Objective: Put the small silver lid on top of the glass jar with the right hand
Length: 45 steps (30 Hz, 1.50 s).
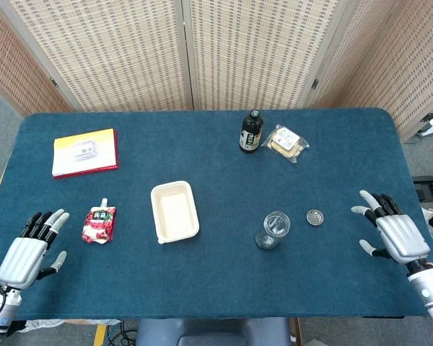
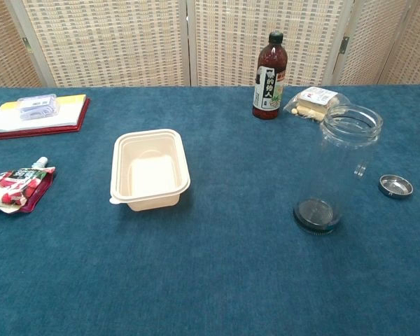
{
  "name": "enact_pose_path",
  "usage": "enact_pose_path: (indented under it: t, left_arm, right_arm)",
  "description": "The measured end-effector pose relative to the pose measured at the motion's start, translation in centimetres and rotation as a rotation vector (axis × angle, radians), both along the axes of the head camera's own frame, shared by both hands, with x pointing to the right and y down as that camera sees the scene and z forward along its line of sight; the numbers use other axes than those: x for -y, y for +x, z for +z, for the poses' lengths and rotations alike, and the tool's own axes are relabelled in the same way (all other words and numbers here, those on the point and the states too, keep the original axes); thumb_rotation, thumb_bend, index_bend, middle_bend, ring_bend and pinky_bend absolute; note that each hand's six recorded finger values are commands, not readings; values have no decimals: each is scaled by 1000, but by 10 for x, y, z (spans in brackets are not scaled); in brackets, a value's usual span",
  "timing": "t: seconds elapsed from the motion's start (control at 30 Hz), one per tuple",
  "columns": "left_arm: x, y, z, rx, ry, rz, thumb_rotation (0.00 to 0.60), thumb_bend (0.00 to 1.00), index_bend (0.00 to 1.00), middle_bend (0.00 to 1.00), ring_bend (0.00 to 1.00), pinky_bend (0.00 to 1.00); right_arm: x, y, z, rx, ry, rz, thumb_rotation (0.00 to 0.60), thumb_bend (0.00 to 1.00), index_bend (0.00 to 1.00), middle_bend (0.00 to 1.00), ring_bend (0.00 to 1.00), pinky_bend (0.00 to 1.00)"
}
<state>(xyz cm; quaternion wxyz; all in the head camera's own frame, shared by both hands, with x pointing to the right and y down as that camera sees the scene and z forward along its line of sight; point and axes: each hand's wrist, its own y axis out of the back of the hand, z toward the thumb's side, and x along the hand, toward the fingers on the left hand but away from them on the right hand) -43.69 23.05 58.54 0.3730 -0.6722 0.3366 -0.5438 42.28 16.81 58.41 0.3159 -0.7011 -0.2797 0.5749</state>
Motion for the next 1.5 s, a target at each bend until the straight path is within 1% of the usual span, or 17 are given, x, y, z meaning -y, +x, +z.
enact_pose_path:
  t: [0.23, 0.4, 0.57, 0.73, 1.27, 1.5]
  left_arm:
    - [3, -4, -3, -2, 12, -20, 600, 374, 0, 47, 0, 0]
    - [3, -5, -5, -3, 18, -24, 600, 374, 0, 47, 0, 0]
    - [4, -6, -7, -3, 24, -28, 600, 373, 0, 47, 0, 0]
    - [4, -6, -7, -3, 27, -27, 600, 374, 0, 47, 0, 0]
    - [5, -9, -14, -17, 47, -39, 600, 374, 0, 47, 0, 0]
    - [5, -10, -18, -25, 57, -39, 600, 374, 0, 47, 0, 0]
  right_arm:
    - [31, -8, 28, 3, -64, 8, 600, 344, 384, 0, 0, 0]
    - [39, -8, 49, -18, -106, 15, 600, 383, 406, 0, 0, 0]
    - [42, -11, 70, -48, -143, 2, 600, 395, 436, 0, 0, 0]
    - [45, -15, 81, -63, -159, -7, 600, 405, 484, 0, 0, 0]
    - [50, -34, 114, -99, -208, -51, 600, 414, 507, 0, 0, 0]
    - [51, -40, 123, -115, -217, -67, 600, 415, 516, 0, 0, 0]
